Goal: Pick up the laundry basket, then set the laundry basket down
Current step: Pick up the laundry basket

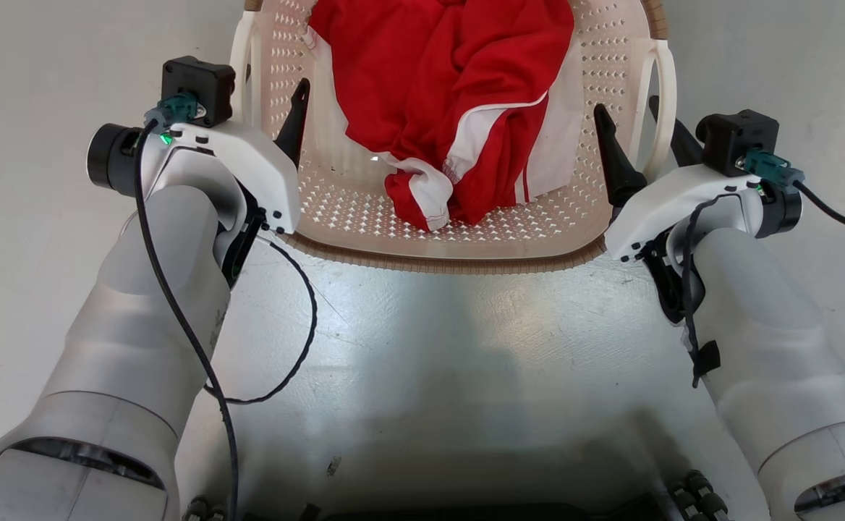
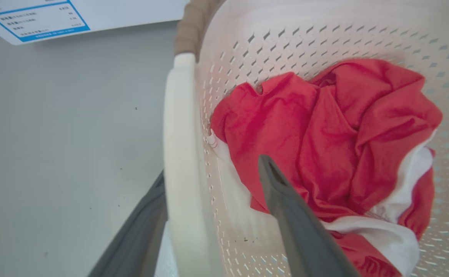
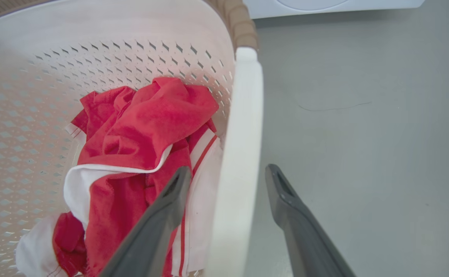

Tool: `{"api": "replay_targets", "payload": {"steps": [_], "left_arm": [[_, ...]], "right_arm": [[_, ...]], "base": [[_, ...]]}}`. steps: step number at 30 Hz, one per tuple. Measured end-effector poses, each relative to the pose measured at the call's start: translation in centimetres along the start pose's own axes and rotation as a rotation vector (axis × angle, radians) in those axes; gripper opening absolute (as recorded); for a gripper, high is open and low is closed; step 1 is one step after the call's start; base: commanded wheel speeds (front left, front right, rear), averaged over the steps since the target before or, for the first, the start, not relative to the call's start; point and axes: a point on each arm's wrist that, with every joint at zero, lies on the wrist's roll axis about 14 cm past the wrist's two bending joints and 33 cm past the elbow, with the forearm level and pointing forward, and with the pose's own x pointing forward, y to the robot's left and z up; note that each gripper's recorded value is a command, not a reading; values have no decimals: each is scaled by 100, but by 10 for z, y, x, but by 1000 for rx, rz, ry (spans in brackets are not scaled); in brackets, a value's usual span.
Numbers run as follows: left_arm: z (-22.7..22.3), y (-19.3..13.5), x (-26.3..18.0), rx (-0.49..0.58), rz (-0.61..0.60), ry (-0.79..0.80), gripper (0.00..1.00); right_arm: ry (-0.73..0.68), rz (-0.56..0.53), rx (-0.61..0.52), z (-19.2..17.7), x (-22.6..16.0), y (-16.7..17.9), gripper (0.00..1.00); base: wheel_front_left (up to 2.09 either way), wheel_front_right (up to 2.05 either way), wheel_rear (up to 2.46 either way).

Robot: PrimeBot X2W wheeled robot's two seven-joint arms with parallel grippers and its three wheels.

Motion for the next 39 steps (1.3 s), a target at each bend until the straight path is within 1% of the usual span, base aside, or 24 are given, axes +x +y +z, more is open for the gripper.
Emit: {"api": "replay_targets", "payload": {"steps": [1,2,12,25,34,39], "left_arm": [[0,0,0,-2,0,1,49],[-1,-1,-1,-2,-2,4,0],[-2,1,-4,-11,9,12,0],[5,-3,-16,-28,16,15,0],[3,-13,-43,-19,15,36,0],[3,-20,-66,-30,21,45,0]], "right_arm": [[2,5,-2,0,0,1,43],[5,10,-4,-1,0,3,0],[15,-2,14,-3,-1,3,0],[30,4,-24,4,-9,7,0],[52,16,-52,15,-32,14,0],[82,34,-65,21,-53,24,0]], "base": [[0,0,0],[0,0,0],[0,0,0],[0,0,0],[0,0,0],[0,0,0]]}}
